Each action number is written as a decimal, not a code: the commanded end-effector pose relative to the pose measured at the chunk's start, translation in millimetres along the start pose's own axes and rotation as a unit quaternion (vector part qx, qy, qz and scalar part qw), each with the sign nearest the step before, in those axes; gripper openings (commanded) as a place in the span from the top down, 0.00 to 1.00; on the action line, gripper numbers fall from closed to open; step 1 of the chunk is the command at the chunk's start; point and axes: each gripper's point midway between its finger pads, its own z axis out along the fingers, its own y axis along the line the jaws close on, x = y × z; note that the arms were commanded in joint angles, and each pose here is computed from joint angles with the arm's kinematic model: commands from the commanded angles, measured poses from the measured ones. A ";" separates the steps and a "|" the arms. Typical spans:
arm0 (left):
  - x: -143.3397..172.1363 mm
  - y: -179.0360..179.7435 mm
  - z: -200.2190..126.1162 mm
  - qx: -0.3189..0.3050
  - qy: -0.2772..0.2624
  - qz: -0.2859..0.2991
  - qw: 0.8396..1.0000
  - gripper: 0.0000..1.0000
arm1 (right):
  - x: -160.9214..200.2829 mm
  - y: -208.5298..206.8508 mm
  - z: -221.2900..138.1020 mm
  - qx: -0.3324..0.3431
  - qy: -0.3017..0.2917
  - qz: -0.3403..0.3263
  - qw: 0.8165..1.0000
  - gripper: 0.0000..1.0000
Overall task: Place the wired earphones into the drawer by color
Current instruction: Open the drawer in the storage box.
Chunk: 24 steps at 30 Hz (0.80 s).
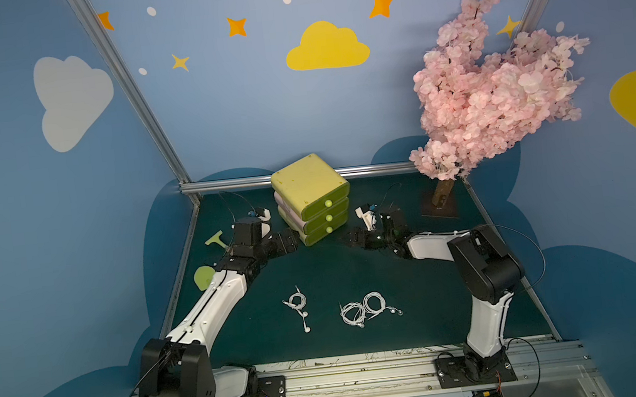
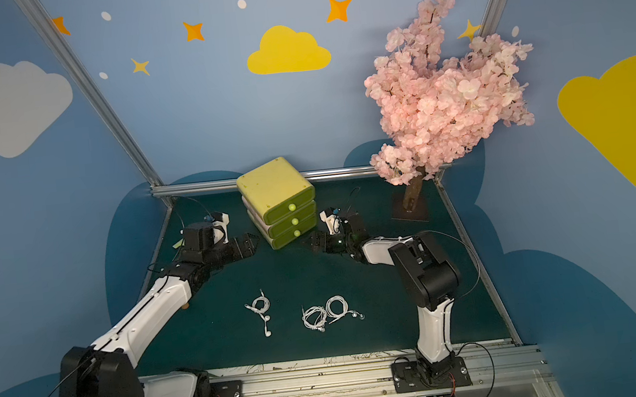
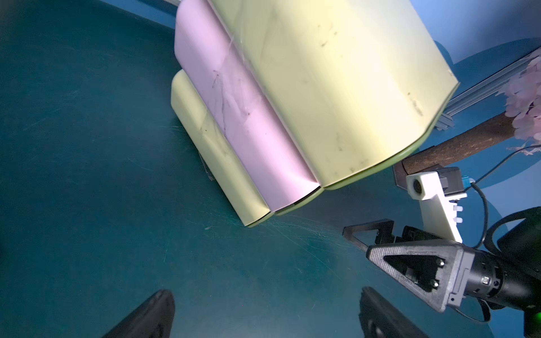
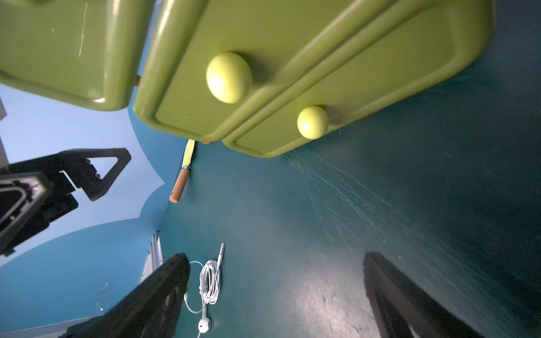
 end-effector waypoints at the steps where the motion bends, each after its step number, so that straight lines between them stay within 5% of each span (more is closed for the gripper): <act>1: -10.7 -5.0 12.4 0.016 -0.026 0.023 0.999 0.00 | -21.0 7.7 7.4 -0.015 -0.023 0.007 1.000 0.07; 8: -13.5 -5.3 46.6 0.011 -0.027 0.050 0.998 0.00 | -36.9 -1.9 25.6 -0.016 -0.036 0.045 0.998 0.20; 24: -8.7 6.7 81.2 -0.022 -0.039 0.045 0.998 0.00 | -44.5 -19.1 45.2 -0.008 -0.048 0.086 0.995 0.25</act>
